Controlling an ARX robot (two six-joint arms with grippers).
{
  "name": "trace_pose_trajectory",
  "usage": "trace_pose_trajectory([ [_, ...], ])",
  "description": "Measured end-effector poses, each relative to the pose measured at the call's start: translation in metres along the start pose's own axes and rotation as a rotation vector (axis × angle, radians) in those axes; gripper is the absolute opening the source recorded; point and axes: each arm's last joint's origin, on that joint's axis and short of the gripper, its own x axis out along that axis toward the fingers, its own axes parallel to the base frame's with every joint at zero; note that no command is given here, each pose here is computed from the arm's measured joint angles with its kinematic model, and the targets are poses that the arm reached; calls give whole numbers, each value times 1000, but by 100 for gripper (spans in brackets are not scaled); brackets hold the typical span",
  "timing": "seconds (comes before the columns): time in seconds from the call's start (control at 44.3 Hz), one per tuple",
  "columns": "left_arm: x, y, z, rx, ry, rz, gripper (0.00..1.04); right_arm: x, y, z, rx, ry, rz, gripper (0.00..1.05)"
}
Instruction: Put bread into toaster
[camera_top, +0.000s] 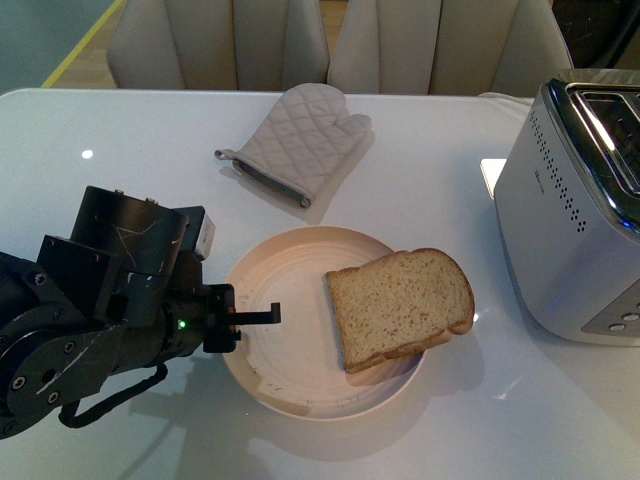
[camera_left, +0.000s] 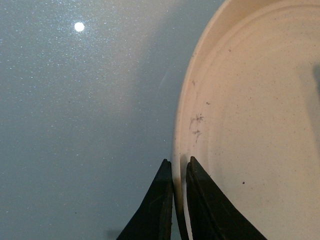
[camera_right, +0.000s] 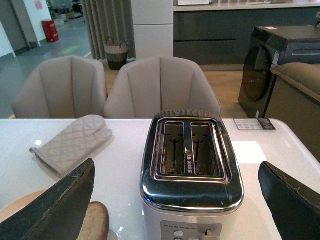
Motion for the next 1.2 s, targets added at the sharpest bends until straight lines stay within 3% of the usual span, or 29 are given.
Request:
trace_pose_trajectory([
  [0.203,-9,9,3,-13,-36,23,42,0,0,0,0,0,0,96],
  [0.384,-63,28,39,-137,-248,19,76,0,0,0,0,0,0,96],
  [0.519,-133,31,61,-206,-456,-17,99,0,0,0,0,0,0,96],
  [0.7,-202,26,66,-252,-653,-71,98,0,0,0,0,0,0,96],
  [0.835,-250,26,57,-311,-780,-89,98,0,0,0,0,0,0,96],
  [0.903,-281,27,40,-192,-906,40,84,0,0,0,0,0,0,96],
  [0.971,-297,30,20,-53,-914,124,72,0,0,0,0,0,0,96],
  [1.061,-311,38,3,81,-967,160,52,0,0,0,0,0,1,96],
  [1.197,-310,41,-6,117,-976,196,31,0,0,0,0,0,0,96],
])
